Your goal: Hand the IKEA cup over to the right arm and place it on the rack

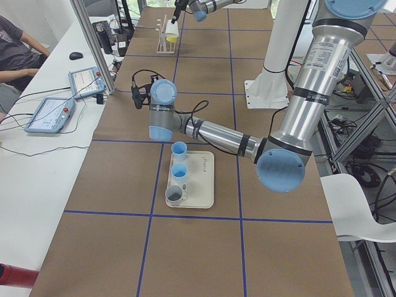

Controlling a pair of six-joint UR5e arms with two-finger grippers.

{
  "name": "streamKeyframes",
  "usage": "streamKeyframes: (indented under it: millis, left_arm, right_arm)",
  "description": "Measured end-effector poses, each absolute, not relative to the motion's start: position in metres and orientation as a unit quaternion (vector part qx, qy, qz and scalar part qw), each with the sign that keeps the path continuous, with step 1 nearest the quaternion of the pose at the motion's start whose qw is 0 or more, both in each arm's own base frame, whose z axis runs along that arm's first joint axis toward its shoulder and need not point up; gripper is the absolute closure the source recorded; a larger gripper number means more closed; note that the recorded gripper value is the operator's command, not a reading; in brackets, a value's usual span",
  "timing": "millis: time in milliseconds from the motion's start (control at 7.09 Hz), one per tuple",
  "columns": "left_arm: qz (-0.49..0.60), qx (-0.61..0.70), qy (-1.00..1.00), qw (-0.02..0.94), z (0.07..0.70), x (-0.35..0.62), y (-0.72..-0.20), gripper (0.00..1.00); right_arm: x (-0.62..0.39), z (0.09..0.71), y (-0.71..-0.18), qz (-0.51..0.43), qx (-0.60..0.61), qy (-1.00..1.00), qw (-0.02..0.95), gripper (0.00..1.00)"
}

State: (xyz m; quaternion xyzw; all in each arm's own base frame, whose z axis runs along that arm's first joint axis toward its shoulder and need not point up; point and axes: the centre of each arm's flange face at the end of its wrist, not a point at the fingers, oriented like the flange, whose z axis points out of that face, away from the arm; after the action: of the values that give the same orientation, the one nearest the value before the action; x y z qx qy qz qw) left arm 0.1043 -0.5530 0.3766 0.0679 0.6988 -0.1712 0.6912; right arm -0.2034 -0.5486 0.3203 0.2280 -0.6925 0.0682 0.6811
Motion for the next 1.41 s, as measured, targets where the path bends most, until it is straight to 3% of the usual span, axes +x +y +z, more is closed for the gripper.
streamKeyframes:
  millis: [282, 706, 1129, 1411]
  left_arm:
    - [-0.165, 0.110, 0.654, 0.730, 0.408, 0.071, -0.564, 0.00]
    - [-0.169, 0.151, 0.596, 0.770, 0.452, 0.047, -0.568, 0.00]
    - [-0.168, 0.164, 0.580, 0.780, 0.468, 0.044, -0.563, 0.00]
    - [-0.169, 0.162, 0.578, 0.781, 0.472, 0.042, -0.558, 0.00]
  right_arm:
    - [-0.137, 0.340, -0.580, 0.076, 0.244, -0.632, 0.731, 0.64]
    - [-0.037, 0.435, -0.578, 0.036, 0.247, -0.530, 0.810, 0.64]
    - [-0.019, 0.512, -0.567, -0.021, 0.202, -0.443, 0.873, 0.64]
    - [-0.019, 0.525, -0.571, -0.029, 0.179, -0.413, 0.892, 0.64]
